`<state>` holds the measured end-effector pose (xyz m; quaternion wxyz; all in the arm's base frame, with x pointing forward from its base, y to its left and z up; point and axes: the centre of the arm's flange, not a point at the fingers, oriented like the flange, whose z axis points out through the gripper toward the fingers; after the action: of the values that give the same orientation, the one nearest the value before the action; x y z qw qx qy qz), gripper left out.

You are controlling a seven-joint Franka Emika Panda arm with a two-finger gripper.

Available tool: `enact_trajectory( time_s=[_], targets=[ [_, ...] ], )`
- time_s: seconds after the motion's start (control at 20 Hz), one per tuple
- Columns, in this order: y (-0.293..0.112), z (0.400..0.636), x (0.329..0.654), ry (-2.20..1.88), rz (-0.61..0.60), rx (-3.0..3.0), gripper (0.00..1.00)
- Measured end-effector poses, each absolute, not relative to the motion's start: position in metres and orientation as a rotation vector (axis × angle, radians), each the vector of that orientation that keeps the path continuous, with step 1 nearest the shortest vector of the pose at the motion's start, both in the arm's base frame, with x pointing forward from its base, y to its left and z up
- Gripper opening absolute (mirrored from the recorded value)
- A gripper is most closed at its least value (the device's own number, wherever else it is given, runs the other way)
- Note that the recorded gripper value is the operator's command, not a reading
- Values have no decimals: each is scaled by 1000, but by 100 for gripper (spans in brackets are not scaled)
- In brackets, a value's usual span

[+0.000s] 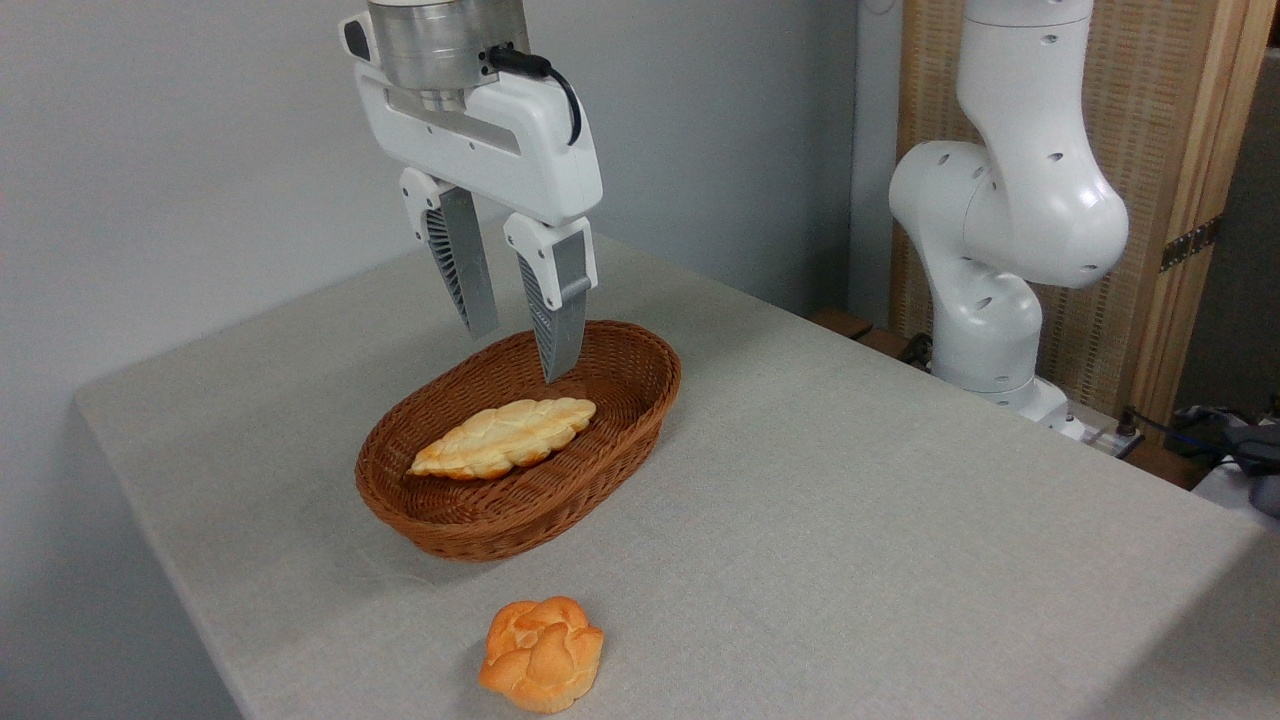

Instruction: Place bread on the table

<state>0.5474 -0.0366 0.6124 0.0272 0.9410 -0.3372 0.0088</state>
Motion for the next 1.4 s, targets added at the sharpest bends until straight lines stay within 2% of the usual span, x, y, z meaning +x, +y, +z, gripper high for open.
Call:
enact_trajectory(
  time_s=[0.85,1.3,1.4],
  targets=[
    [-44,608,548,-1061,11,2896,100],
    [-75,582,539,-1135,-73,2851,100],
    [-89,573,533,-1170,-57,2840,100]
  ],
)
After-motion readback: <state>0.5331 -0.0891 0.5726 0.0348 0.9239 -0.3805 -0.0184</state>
